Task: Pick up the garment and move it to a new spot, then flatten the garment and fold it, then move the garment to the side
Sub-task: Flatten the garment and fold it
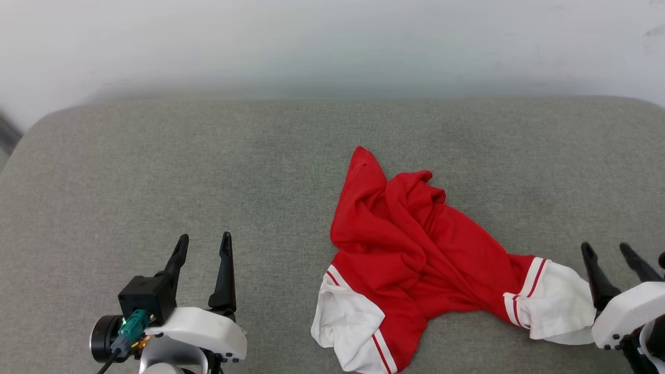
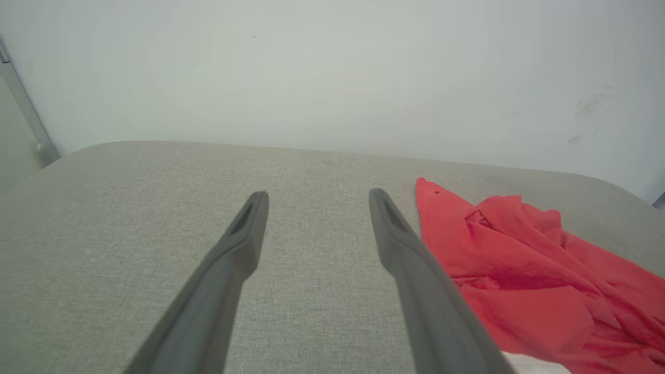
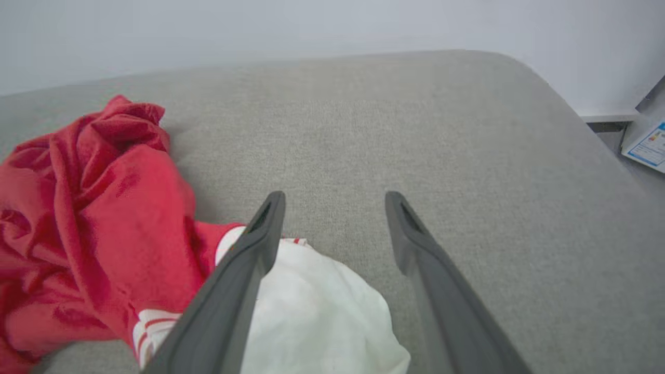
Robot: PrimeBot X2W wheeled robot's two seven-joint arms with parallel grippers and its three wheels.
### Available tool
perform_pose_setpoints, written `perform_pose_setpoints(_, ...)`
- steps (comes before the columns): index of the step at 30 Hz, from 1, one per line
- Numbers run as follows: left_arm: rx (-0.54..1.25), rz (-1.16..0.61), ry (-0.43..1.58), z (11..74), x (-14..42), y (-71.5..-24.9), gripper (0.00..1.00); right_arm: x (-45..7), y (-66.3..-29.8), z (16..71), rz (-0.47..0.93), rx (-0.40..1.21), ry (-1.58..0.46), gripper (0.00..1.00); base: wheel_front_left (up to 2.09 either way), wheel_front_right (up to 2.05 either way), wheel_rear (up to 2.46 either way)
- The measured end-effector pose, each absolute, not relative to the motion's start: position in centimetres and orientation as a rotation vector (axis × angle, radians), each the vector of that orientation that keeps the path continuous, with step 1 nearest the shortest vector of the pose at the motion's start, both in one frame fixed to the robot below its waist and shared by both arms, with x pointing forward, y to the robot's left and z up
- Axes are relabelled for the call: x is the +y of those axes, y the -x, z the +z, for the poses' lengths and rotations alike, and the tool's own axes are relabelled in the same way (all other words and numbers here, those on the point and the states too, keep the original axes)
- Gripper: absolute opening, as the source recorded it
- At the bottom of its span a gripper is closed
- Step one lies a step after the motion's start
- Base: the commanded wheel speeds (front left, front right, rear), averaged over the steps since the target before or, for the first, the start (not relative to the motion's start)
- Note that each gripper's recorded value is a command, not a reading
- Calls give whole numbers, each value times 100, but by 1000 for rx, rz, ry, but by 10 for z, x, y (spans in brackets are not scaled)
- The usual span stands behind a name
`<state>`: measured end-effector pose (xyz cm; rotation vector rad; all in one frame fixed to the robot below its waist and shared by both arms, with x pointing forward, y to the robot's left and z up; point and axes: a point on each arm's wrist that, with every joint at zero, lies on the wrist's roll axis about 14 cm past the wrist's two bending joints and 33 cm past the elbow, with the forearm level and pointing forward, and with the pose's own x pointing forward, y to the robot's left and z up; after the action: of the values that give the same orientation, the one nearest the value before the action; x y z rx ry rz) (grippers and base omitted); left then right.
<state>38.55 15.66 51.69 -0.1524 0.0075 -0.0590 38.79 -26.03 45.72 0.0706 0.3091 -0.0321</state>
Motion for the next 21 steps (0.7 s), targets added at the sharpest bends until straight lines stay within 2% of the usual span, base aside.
perform_pose_setpoints(5,10,-55,149,518,158,-379,100,-245,-389,497,8,114,-45,100,0,0,0)
perform_pose_setpoints(9,17,-60,136,519,158,-372,100,-226,-381,517,40,23,-45,100,0,0,0)
perform_pose_setpoints(15,80,-94,107,513,149,-362,100,-201,-362,534,82,-42,-67,100,0,0,0)
perform_pose_setpoints(21,225,-281,63,502,104,-357,100,-184,-353,542,107,-52,-82,100,0,0,0)
